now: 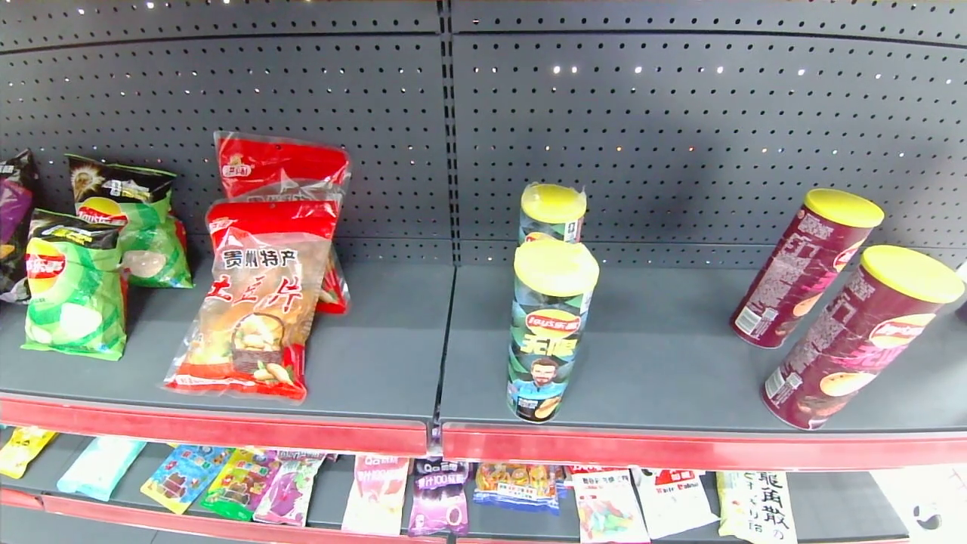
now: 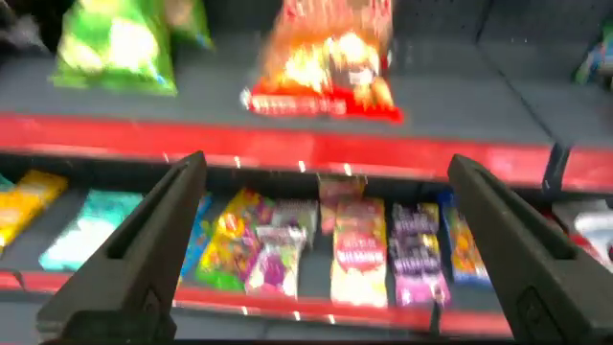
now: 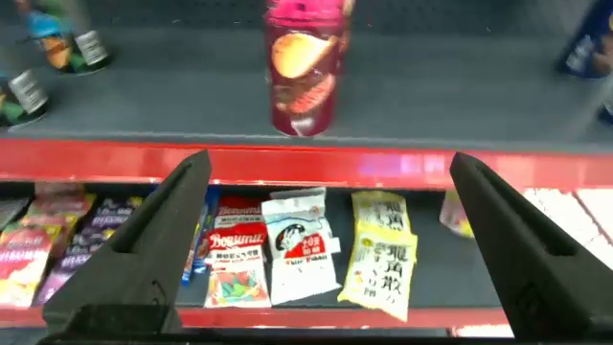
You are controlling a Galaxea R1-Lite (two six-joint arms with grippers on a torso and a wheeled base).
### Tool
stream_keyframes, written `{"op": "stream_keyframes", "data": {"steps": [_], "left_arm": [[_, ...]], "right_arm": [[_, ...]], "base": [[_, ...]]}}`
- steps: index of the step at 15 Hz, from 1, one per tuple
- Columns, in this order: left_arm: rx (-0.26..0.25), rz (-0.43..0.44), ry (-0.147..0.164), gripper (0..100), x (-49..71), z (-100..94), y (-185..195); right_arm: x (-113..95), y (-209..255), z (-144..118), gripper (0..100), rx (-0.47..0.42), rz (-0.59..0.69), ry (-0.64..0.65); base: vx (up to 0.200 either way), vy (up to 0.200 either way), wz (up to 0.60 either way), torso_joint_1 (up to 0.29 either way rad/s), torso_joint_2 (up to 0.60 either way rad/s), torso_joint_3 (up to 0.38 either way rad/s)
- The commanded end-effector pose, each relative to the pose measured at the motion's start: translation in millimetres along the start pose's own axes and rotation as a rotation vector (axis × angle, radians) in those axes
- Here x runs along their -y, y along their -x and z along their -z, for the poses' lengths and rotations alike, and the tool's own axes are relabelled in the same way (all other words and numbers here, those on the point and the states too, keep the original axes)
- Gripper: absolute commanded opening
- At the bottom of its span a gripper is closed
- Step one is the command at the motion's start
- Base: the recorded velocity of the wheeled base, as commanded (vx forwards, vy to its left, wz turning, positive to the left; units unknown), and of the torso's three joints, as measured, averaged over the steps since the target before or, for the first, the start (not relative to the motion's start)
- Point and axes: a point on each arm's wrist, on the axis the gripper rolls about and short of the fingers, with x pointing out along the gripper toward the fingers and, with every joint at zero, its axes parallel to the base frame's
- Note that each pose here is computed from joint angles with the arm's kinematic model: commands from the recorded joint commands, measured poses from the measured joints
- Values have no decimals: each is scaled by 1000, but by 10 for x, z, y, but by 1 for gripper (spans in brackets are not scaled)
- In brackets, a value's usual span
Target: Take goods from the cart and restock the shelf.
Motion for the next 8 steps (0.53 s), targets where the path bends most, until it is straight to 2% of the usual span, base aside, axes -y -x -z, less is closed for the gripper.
{"op": "stream_keyframes", "data": {"steps": [1,3,4,5,8], "left_arm": [[-19,-7,-1,100,-1,51,-14],[-19,-6,-7,100,-1,51,-14],[-20,-3,-17,100,-1,52,-14],[-20,-4,-18,100,-1,52,-14],[-20,-3,-17,100,0,52,-14]], "right_arm": [[6,0,9,100,-6,28,-31],[-5,-4,24,100,-11,-22,9],[-14,-12,69,100,-38,-57,-14],[-30,-10,78,100,-40,-130,27],[-30,-10,80,100,-44,-128,-9]], "base": [[0,0,0,0,0,0],[0,0,0,0,0,0],[0,0,0,0,0,0],[0,0,0,0,0,0],[0,0,0,0,0,0]]}}
